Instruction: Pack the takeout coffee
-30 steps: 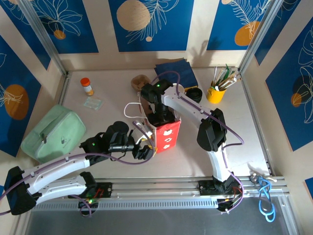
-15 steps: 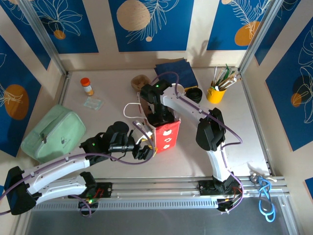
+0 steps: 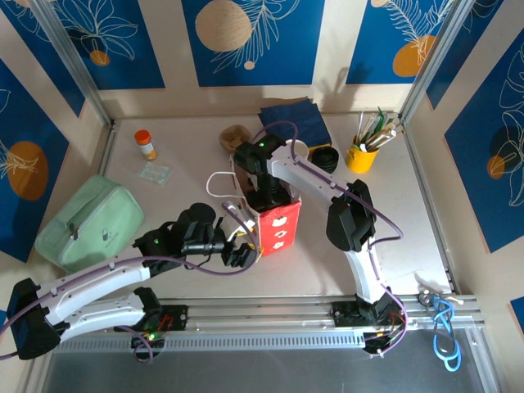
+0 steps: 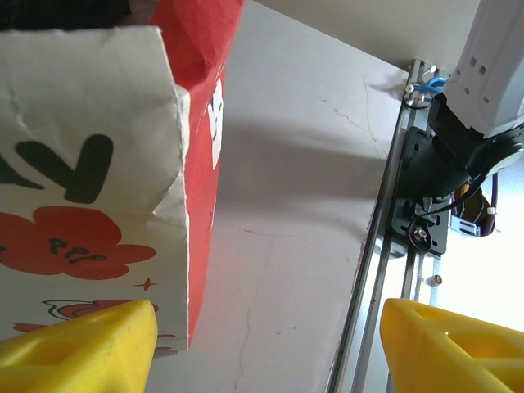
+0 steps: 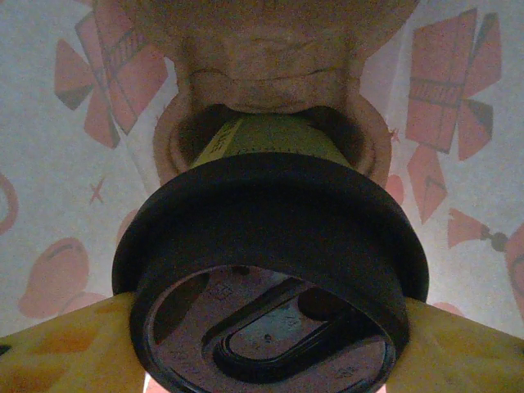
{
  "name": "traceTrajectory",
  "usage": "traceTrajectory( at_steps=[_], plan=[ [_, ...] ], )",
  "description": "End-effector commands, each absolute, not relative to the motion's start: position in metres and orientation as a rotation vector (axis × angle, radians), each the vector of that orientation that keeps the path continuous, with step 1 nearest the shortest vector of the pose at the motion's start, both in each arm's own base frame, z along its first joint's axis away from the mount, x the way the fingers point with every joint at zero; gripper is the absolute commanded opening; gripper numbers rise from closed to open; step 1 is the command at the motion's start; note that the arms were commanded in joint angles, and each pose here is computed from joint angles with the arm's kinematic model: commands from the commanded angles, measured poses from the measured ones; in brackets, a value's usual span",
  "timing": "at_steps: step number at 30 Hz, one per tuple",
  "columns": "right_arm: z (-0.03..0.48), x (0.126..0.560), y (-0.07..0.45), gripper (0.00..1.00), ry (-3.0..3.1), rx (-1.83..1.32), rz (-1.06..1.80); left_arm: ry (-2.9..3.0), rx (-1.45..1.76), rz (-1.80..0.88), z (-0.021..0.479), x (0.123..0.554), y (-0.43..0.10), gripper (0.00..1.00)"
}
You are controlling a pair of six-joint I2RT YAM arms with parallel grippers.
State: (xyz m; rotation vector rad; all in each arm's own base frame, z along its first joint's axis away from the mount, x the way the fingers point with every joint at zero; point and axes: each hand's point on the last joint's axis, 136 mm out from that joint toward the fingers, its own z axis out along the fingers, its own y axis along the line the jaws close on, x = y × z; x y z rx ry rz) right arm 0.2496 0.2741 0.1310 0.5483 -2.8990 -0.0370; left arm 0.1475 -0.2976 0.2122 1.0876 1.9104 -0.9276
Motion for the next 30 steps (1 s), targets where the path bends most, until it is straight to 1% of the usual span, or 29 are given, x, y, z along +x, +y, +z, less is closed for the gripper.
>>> traceTrajectory(
  at_steps=[1,30],
  plan=[
    [0.122,0.252,0.281,0.62,-2.882,0.563,-0.06,1.888,1.105,-0.935,0.218,0.143,-0.299,0.72],
    [0.134,0.253,0.279,0.65,-2.909,0.567,-0.059,1.894,1.106,-0.94,0.216,0.143,-0.302,0.72]
  ],
)
